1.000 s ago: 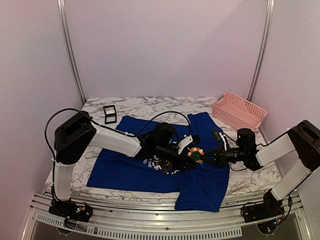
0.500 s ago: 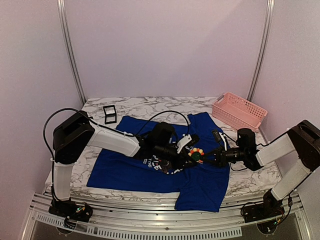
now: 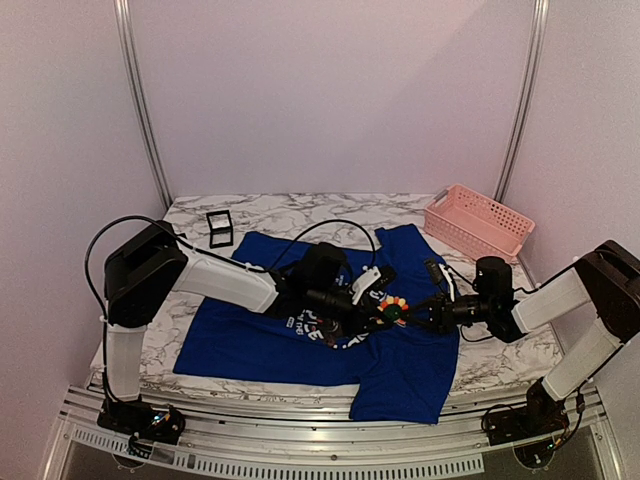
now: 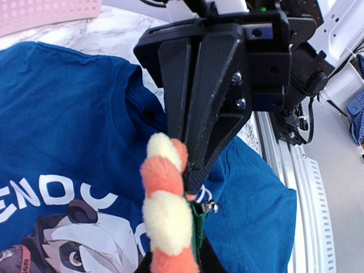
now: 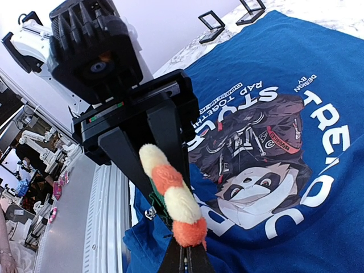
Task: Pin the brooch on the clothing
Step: Pin the brooch onto the flattened clothing.
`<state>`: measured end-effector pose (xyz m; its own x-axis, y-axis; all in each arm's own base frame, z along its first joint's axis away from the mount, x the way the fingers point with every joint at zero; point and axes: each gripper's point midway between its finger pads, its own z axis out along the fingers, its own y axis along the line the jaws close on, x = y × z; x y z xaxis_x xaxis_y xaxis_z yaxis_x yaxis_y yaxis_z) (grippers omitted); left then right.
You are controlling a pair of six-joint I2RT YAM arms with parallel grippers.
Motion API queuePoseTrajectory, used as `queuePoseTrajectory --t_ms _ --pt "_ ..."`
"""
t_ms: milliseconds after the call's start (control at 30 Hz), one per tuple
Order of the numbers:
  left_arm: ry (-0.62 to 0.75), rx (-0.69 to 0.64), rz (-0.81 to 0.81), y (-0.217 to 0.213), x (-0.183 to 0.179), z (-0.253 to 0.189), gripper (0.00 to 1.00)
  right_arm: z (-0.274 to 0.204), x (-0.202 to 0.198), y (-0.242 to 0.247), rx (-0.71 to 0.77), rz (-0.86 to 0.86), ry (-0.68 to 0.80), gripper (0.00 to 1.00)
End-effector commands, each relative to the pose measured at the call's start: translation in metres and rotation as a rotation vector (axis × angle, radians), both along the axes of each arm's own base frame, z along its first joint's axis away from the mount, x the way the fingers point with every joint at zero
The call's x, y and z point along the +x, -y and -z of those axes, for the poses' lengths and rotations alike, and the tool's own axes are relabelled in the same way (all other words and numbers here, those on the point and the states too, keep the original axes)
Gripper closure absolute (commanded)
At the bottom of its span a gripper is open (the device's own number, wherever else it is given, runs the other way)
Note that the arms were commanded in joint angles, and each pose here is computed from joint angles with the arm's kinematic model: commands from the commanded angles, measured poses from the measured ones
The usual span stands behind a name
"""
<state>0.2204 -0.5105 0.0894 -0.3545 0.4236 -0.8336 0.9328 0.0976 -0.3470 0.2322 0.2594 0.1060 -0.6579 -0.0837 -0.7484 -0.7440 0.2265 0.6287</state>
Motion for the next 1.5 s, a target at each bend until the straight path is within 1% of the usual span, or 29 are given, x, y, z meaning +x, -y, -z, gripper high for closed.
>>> queuePoseTrajectory --t_ms 0,67,233,533,567,667,800,933,1133,1300,1367,1400,1467 --pt "0.002 -0.046 0.033 0.0 -0.005 -0.018 0.9 0.001 0.003 0.003 -0.001 0.02 0.023 1.0" --pt "-0.003 -0.046 0.029 0.0 -0.004 -0.018 0.95 -0.001 0.002 0.003 0.003 0.018 0.033 1.0" --pt "-0.008 -0.05 0.036 0.002 -0.007 -0.019 1.0 -0.007 0.002 0.003 0.013 0.014 0.068 1.0" --pt "-0.012 -0.054 0.039 0.004 -0.008 -0.021 1.0 -0.006 0.001 0.002 0.015 0.004 0.075 1.0" --pt "-0.011 -0.053 0.037 0.003 -0.007 -0.021 1.0 -0.005 0.001 0.002 0.013 0.007 0.072 0.98" --pt "0.006 -0.044 0.03 0.002 -0.006 -0.02 1.0 -0.004 -0.001 0.004 0.01 0.019 0.071 0.84" --pt "0.022 -0.033 0.024 0.002 -0.004 -0.017 1.0 -0.008 -0.007 0.003 0.013 0.012 0.081 0.69" --pt "0.022 -0.031 0.016 0.005 -0.002 -0.017 1.0 -0.012 -0.012 -0.004 0.012 -0.009 0.102 0.63" --pt "0.032 -0.019 0.001 0.006 0.001 -0.015 1.0 -0.019 -0.002 -0.014 0.029 0.011 0.11 0.54" --pt "0.031 -0.014 0.0 0.005 0.001 -0.015 1.0 -0.018 0.0 -0.019 0.035 0.005 0.105 0.54" --pt "0.033 -0.015 -0.001 0.005 0.001 -0.015 1.0 -0.017 0.0 -0.021 0.033 0.0 0.1 0.56" --pt "0.032 -0.017 0.0 0.005 0.001 -0.016 1.0 -0.016 0.0 -0.021 0.032 -0.001 0.097 0.6" --pt "0.031 -0.018 0.003 0.005 0.0 -0.016 1.0 -0.015 -0.001 -0.021 0.031 -0.004 0.095 0.74"
